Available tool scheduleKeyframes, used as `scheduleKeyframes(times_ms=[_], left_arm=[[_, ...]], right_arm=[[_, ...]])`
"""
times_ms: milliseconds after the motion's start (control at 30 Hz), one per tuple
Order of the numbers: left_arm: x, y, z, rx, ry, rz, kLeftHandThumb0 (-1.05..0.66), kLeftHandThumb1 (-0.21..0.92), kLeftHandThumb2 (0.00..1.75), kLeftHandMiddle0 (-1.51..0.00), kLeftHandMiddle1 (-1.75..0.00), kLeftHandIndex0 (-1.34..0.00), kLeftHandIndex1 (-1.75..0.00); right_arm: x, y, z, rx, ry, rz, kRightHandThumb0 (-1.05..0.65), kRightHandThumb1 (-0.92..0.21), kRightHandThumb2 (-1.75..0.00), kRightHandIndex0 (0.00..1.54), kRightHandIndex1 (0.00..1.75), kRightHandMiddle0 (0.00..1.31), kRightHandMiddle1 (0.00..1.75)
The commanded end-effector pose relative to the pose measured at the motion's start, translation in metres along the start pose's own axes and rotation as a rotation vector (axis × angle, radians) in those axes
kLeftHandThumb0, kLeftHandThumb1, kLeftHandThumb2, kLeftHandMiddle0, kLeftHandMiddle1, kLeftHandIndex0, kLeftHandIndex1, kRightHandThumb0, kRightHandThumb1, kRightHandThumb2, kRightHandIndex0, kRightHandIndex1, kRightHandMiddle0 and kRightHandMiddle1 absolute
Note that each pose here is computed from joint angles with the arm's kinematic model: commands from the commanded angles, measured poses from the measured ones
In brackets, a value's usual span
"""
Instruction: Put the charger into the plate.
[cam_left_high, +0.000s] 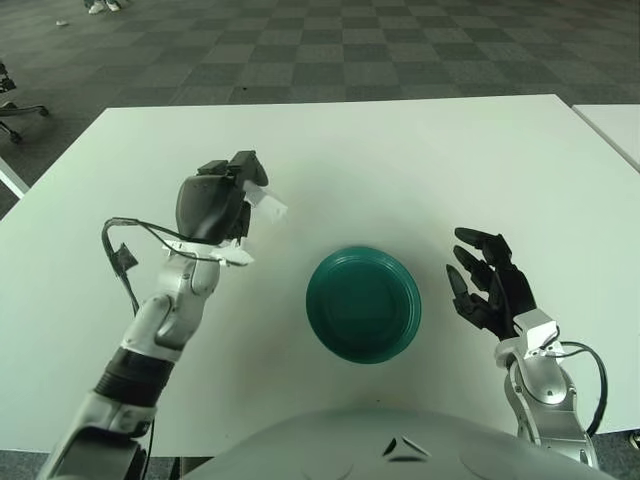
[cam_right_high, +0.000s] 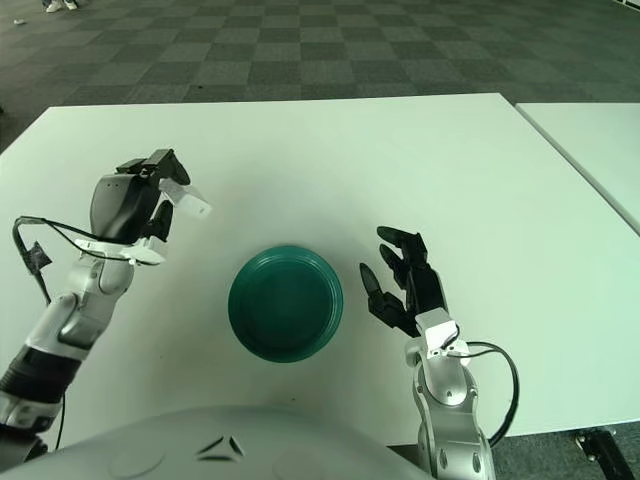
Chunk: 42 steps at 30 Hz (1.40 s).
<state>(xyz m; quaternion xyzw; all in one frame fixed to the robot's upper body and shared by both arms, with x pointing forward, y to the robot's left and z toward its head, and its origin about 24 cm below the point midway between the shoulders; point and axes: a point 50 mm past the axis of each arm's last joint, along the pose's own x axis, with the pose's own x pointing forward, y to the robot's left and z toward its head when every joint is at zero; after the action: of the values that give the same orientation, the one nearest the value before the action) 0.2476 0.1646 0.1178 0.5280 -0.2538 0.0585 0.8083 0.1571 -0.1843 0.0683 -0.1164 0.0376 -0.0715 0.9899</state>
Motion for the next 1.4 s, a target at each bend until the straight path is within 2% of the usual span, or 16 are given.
scheduleKeyframes(times_ms=[0,100,300,433,600,700,800,967,1367], left_arm=[[0.002,0.004,0.014,-0.022,-0.055,0.004,0.0,-0.01,1.69,-0.83,-1.75,-0.65,-1.75],[-0.001,0.001,0.023,-0.062,-0.112,-0.039,0.0,0.0,1.68,-0.83,-1.75,-0.64,-1.75],[-0.004,-0.001,0.031,-0.129,-0.144,-0.095,0.0,0.03,1.65,-0.81,-1.74,-0.62,-1.75],[-0.008,-0.002,0.042,-0.204,-0.18,-0.151,0.0,0.0,1.66,-0.85,-1.69,-0.63,-1.75],[-0.011,-0.003,0.055,-0.239,-0.211,-0.185,0.0,-0.01,1.66,-0.88,-1.66,-0.64,-1.75],[-0.013,-0.003,0.057,-0.243,-0.218,-0.203,0.0,-0.01,1.67,-0.88,-1.66,-0.64,-1.75],[-0.013,-0.003,0.062,-0.241,-0.241,-0.216,0.0,0.0,1.66,-0.87,-1.67,-0.63,-1.75],[-0.014,-0.001,0.068,-0.262,-0.274,-0.225,0.0,0.02,1.64,-0.84,-1.7,-0.6,-1.75],[-0.021,0.002,0.084,-0.334,-0.347,-0.278,0.0,0.04,1.63,-0.82,-1.73,-0.59,-1.75]], right_arm=[[-0.001,0.0,-0.002,-0.004,0.011,-0.014,-0.47,-0.77,-0.68,0.42,0.06,0.0,0.88],[-0.002,0.001,-0.001,-0.004,0.002,-0.014,-0.48,-0.79,-0.67,0.42,0.06,0.0,0.88],[-0.003,0.002,0.0,-0.006,-0.004,-0.011,-0.49,-0.81,-0.64,0.43,0.06,0.0,0.88],[-0.005,0.005,-0.002,0.013,0.006,-0.005,-0.49,-0.8,-0.63,0.43,0.06,0.0,0.88],[-0.001,0.009,-0.029,0.02,0.061,0.012,-0.47,-0.79,-0.63,0.43,0.05,0.0,0.89],[-0.003,0.01,-0.023,0.021,0.051,0.017,-0.47,-0.79,-0.64,0.43,0.05,0.01,0.9],[0.0,-0.004,-0.036,0.012,0.069,0.012,-0.46,-0.79,-0.64,0.44,0.05,0.01,0.91],[0.008,-0.007,-0.062,0.007,0.1,0.007,-0.46,-0.8,-0.65,0.47,0.06,0.02,0.92],[0.008,-0.001,-0.077,0.04,0.114,-0.013,-0.47,-0.81,-0.64,0.47,0.06,0.0,0.93]])
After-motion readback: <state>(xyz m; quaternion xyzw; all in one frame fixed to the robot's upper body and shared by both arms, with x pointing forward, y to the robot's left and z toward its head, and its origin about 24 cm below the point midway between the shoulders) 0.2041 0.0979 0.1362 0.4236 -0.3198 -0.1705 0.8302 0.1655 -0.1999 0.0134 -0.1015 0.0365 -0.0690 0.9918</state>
